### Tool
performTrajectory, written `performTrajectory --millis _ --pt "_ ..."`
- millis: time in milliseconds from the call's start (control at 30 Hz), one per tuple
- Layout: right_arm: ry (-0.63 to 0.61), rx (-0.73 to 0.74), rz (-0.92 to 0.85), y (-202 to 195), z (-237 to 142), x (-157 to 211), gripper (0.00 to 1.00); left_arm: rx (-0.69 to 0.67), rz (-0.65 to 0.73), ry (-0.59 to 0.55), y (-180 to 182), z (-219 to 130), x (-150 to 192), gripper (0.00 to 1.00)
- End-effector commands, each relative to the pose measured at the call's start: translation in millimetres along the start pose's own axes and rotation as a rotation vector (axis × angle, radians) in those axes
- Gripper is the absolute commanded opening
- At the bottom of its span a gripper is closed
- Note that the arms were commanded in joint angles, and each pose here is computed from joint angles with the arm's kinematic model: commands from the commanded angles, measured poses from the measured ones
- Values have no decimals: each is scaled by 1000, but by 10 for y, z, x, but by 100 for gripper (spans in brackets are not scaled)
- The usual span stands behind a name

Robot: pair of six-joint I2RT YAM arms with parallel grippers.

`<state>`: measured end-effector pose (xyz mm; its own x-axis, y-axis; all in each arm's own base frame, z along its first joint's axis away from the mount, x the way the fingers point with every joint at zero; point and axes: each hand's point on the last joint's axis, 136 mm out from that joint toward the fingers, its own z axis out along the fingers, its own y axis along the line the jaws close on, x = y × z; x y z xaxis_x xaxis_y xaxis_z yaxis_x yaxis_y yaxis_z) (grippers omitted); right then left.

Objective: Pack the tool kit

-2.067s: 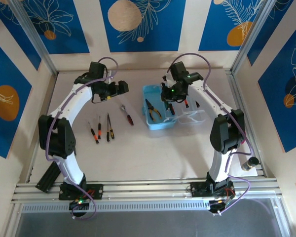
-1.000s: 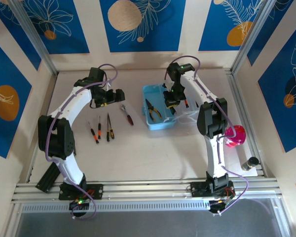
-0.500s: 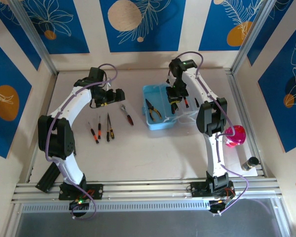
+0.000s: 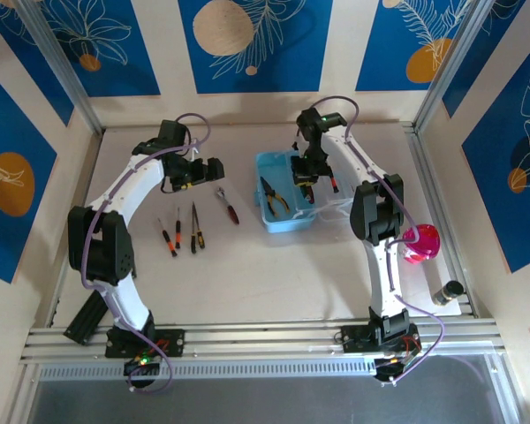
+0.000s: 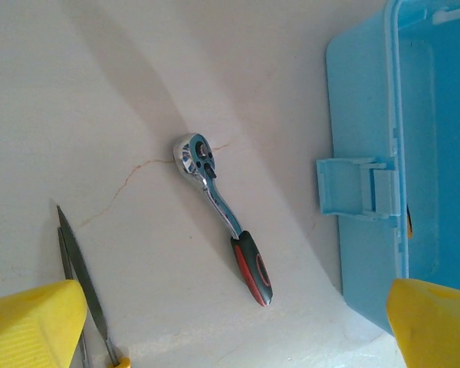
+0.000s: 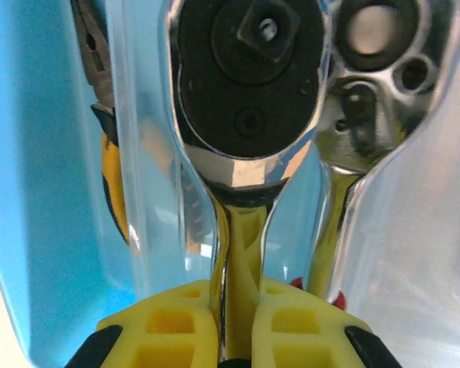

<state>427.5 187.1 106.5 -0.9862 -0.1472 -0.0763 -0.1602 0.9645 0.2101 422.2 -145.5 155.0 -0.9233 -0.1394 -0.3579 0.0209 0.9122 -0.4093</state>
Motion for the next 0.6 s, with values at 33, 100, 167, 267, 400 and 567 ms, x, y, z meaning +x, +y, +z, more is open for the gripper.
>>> performTrajectory --millis 33,100,167,267,400,567 --pt "-16 -21 43 62 1 25 0 26 -7 4 -20 -2 -10 100" --pt "-8 9 49 5 33 60 0 25 -4 1 -20 -11 -17 100" --pt "-4 54 53 -85 48 95 0 24 -7 2 -9 -4 -18 100" --pt "-10 136 50 -233 26 122 0 25 -10 5 0 11 -13 100" --pt "-28 235 47 -403 -52 123 0 27 -10 9 1 34 1 100" --pt "-51 317 37 -519 -133 92 0 26 -14 7 14 29 0 100"
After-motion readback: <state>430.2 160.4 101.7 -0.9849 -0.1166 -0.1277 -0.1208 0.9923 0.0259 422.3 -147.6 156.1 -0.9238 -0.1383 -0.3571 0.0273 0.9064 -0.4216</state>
